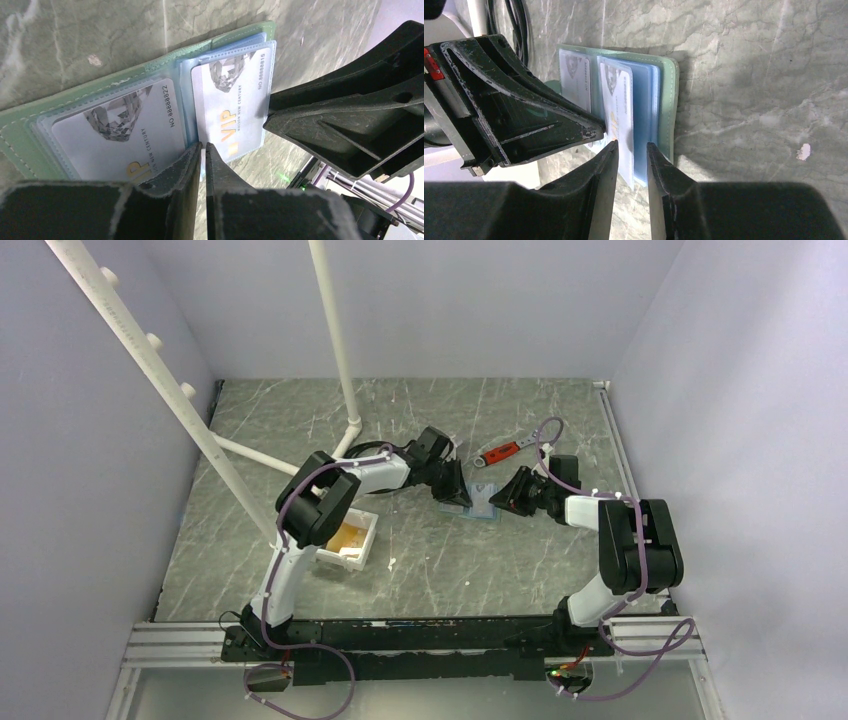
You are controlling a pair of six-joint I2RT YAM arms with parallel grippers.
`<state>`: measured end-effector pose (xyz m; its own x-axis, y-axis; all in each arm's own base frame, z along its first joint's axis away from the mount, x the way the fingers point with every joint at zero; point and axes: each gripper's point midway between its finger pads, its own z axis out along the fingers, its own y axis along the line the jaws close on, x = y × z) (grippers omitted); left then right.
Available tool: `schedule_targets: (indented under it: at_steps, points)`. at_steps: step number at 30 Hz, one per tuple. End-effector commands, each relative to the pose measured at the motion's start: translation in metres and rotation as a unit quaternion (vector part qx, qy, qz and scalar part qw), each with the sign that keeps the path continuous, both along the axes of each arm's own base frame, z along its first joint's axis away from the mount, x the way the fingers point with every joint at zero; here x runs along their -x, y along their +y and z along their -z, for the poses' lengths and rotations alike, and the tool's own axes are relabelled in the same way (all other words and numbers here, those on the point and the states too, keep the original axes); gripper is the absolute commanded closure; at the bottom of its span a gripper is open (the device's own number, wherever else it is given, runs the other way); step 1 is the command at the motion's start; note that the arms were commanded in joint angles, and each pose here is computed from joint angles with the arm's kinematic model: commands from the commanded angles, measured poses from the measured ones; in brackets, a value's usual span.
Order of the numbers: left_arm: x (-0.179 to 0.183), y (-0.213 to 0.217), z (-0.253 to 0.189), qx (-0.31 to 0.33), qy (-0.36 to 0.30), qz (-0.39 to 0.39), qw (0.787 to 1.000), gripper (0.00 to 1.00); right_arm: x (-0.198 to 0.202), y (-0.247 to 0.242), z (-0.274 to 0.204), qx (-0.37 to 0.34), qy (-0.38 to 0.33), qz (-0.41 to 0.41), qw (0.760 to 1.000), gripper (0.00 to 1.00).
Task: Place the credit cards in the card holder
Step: Insert the credit card into the card holder.
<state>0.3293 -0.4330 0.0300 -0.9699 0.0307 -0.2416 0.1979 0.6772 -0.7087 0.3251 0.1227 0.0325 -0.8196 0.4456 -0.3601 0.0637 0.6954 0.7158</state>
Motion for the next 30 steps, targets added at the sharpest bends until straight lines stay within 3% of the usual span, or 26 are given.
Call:
schedule_targets:
  at_steps: [1,21,30]
  points:
    - [-0.001,0.007,0.014,-0.013,0.007,-0.012,1.0,0.85,-0.004,-0.001,-0.003,-0.001,-0.019,-0.003,1.0,0.7]
    - [-0.001,0.004,0.016,-0.008,0.011,-0.008,1.0,0.88,0.0,0.02,-0.027,-0.034,-0.062,-0.042,0.997,0.72]
    - [0.0,0.003,0.017,-0.006,0.013,-0.005,1.0,0.89,0.0,0.019,-0.027,-0.009,-0.063,-0.042,0.997,0.69]
